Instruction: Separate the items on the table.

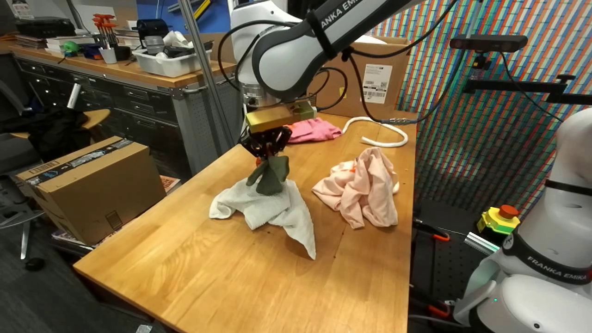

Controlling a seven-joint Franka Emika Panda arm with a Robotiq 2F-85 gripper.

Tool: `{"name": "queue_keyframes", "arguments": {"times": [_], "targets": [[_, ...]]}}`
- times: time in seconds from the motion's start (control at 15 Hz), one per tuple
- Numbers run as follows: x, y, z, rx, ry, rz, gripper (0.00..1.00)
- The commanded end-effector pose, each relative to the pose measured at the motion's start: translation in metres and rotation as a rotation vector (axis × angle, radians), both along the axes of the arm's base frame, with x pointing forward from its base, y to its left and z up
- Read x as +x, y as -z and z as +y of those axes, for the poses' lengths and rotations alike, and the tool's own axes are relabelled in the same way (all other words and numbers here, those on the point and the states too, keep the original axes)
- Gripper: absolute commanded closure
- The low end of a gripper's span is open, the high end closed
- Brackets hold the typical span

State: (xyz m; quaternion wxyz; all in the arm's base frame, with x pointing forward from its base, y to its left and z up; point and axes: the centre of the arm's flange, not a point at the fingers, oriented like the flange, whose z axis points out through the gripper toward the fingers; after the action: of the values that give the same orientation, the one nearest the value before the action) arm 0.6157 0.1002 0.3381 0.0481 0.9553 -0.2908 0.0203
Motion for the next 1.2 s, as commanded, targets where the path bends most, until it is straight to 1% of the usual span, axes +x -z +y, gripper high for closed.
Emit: {"name": "queue_keyframes", "arguments": {"times": [0.0,0.13,0.27,0.33,0.53,0.73,0.93,1.13], "targets": [[-0.031,-0.061,0.011,-0.015,-0.034,-0.028,0.95],[-0.042,-0.090,0.017,-0.038,-0.046,-0.052,0.95],[-0.053,-0.117,0.022,-0.042,-0.069,-0.073,0.95],[-0.060,-0.130,0.025,-0.026,-0.092,-0.076,0.95],[-0.080,-0.156,0.037,0.053,-0.187,-0.075,0.95],[-0.099,-0.169,0.052,0.159,-0.320,-0.062,0.95],[-0.117,-0.171,0.066,0.261,-0.455,-0.026,0.95],[-0.131,-0.163,0.080,0.362,-0.584,0.026,0.95]]}}
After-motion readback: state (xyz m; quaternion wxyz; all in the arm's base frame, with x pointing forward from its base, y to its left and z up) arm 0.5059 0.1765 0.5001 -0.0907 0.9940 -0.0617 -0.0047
